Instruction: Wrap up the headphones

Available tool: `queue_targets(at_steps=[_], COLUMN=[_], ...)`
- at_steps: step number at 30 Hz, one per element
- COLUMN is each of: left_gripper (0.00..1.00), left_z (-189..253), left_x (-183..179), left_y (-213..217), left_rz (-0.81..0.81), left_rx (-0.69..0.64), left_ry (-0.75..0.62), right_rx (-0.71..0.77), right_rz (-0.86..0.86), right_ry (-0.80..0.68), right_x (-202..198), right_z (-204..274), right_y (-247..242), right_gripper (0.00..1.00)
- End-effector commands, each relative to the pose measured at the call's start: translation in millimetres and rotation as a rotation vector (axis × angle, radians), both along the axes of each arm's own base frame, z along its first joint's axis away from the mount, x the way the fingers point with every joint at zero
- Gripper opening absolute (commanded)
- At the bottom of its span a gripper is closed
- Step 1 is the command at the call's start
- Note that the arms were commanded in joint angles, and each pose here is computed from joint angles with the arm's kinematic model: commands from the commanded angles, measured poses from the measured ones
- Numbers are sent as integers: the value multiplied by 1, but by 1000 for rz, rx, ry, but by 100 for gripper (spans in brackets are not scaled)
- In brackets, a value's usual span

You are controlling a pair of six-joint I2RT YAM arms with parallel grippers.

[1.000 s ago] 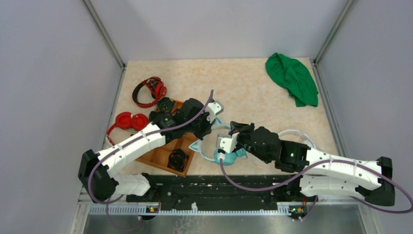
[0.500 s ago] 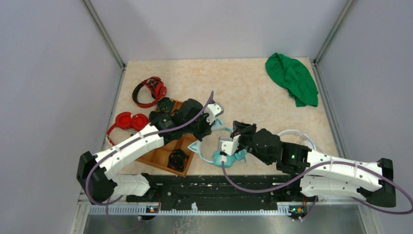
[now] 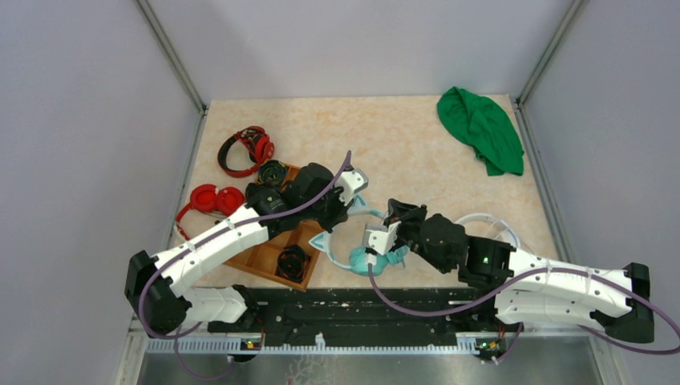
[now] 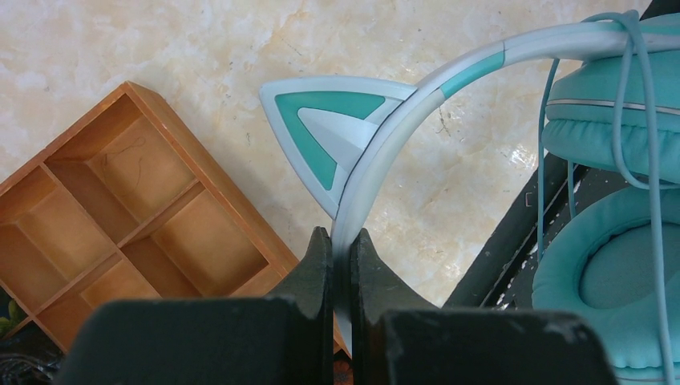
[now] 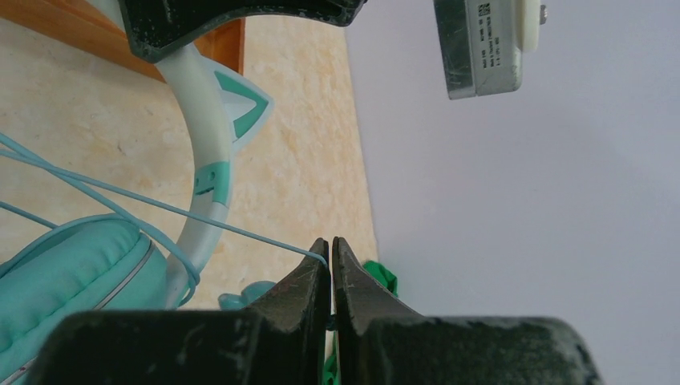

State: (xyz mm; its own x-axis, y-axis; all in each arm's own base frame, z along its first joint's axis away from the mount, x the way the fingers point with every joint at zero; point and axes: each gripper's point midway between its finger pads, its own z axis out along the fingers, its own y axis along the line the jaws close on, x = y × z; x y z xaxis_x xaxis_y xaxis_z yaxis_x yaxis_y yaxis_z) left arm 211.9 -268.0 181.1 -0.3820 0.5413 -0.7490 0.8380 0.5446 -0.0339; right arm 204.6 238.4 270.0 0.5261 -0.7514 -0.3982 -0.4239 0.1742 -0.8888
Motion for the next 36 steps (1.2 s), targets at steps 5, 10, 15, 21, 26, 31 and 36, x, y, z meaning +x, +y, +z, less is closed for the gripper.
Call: queue_targets(at_steps=[5,10,15,21,26,31,36], left_gripper=[0,0,0,0,0,0,0], left_z=[31,35,34,34,32,29,24], left_x=[-12,-8,-7,-6,-11,-13,-18], left_y=[-6,-6,-9,-12,-15,-18,-19], left_rz=[-66,-55,-61,-67,-92,-99,-124], left_rx=[-83,-91,-89,-96,-108,-106,-100], left_ry=[-52,-75,-70,-67,-43,-17,0], right_rx=[175,257,259,257,252,194,290], right_rz=[-47,-20,-19,-27,-57,-69,-114], right_ry=[164,263,324,375,457,581,692], right_x=[-9,-23,-30,-35,-38,-42,-35], right_z=[6,1,-9,-19,-29,-49,-37], right_y=[-13,-15,-19,-23,-21,-20,-20], right_gripper=[13,33,40,45,46,47,55])
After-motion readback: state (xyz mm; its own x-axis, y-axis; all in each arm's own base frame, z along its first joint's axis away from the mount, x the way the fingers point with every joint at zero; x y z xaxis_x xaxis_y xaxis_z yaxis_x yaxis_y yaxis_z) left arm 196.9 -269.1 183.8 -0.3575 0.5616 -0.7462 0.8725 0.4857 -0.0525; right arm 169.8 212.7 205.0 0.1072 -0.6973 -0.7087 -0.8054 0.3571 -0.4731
